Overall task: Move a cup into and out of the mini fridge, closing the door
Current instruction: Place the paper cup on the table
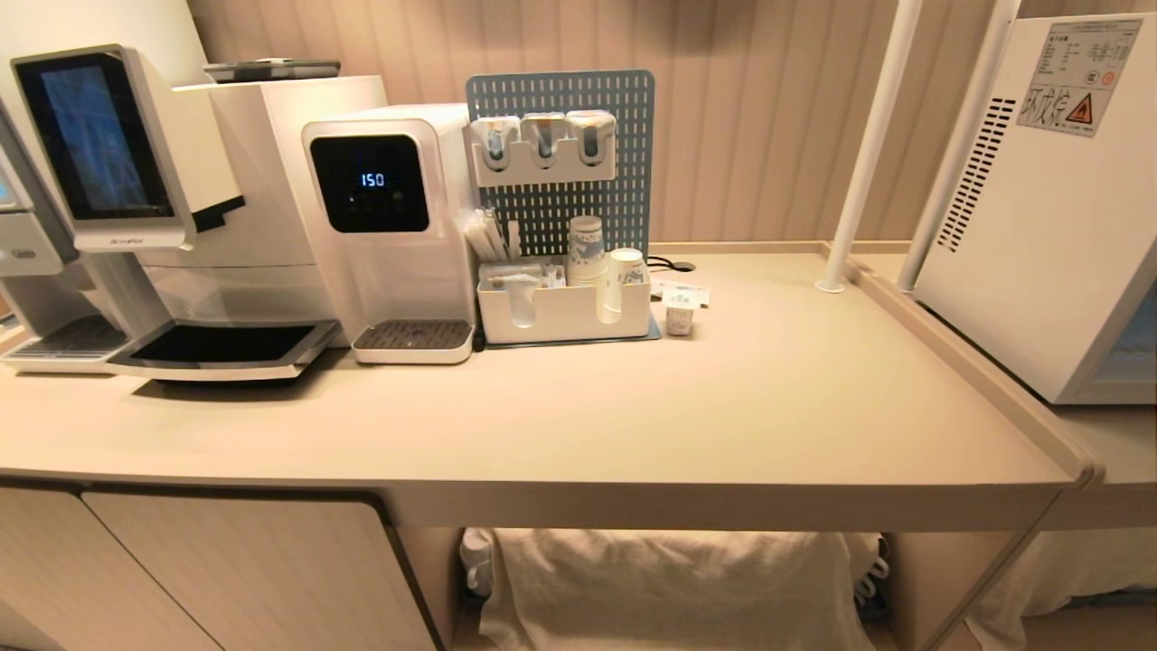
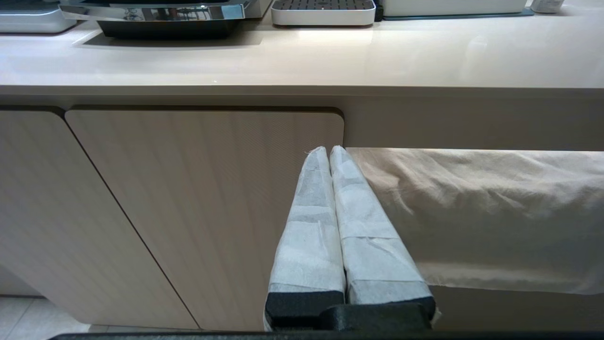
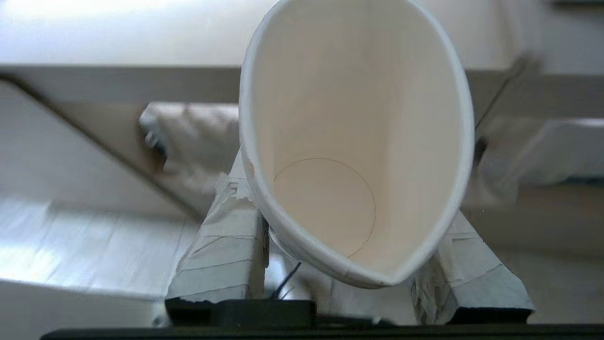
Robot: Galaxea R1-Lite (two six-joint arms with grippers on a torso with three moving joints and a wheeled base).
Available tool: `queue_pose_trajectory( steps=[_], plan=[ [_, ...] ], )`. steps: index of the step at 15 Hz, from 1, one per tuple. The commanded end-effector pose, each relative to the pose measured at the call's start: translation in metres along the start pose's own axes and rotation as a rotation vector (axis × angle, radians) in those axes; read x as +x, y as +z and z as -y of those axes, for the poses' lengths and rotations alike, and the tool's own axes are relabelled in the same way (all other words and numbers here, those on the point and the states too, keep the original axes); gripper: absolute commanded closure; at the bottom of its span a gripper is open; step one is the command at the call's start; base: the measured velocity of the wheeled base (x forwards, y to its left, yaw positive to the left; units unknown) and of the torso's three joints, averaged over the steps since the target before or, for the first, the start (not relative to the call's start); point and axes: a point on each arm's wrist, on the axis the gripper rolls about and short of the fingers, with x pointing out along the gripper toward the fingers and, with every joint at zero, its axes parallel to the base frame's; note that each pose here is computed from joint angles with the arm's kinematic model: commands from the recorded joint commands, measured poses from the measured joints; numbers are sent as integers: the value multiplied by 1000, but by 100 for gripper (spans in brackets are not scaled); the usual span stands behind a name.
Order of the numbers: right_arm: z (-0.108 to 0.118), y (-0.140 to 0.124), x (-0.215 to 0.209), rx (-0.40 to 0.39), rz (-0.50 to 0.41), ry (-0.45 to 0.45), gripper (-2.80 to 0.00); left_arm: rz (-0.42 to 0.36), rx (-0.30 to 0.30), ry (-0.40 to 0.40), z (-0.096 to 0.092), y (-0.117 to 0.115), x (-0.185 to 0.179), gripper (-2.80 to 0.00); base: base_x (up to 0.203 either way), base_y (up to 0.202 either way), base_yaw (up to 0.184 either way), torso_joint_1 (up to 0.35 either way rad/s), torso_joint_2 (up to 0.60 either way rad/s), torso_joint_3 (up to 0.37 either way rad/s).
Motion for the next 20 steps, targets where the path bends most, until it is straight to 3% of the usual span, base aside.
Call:
queue_pose_trajectory(
  steps=[1,4,6,7,9,10,12,13,18,20],
  plan=[
    [1,49,53,55,-291,55,0,0,-1,1,0,0,0,0,0,0,0,0,0,0],
    [-6,91,119,156,-548,177,0,0,-1,1,0,0,0,0,0,0,0,0,0,0],
    [-14,107,172,193,-629,218,0,1,-1,1,0,0,0,0,0,0,0,0,0,0],
    [-17,115,199,191,-585,239,0,0,-1,0,0,0,0,0,0,0,0,0,0,0],
    [-22,133,254,149,-373,256,0,0,-1,1,0,0,0,0,0,0,0,0,0,0],
    [-23,135,276,107,-316,240,0,1,-1,0,0,0,0,0,0,0,0,0,0,0],
    [-25,135,310,-59,-222,220,0,0,-1,1,0,0,0,0,0,0,0,0,0,0],
    [-28,134,321,-97,-188,222,0,0,-1,1,0,0,0,0,0,0,0,0,0,0],
    [-44,115,374,-141,-78,255,0,0,-1,1,0,0,0,0,0,0,0,0,0,0],
    [-54,106,391,-155,-20,206,0,1,-1,1,0,0,0,0,0,0,0,0,0,0]
  ],
)
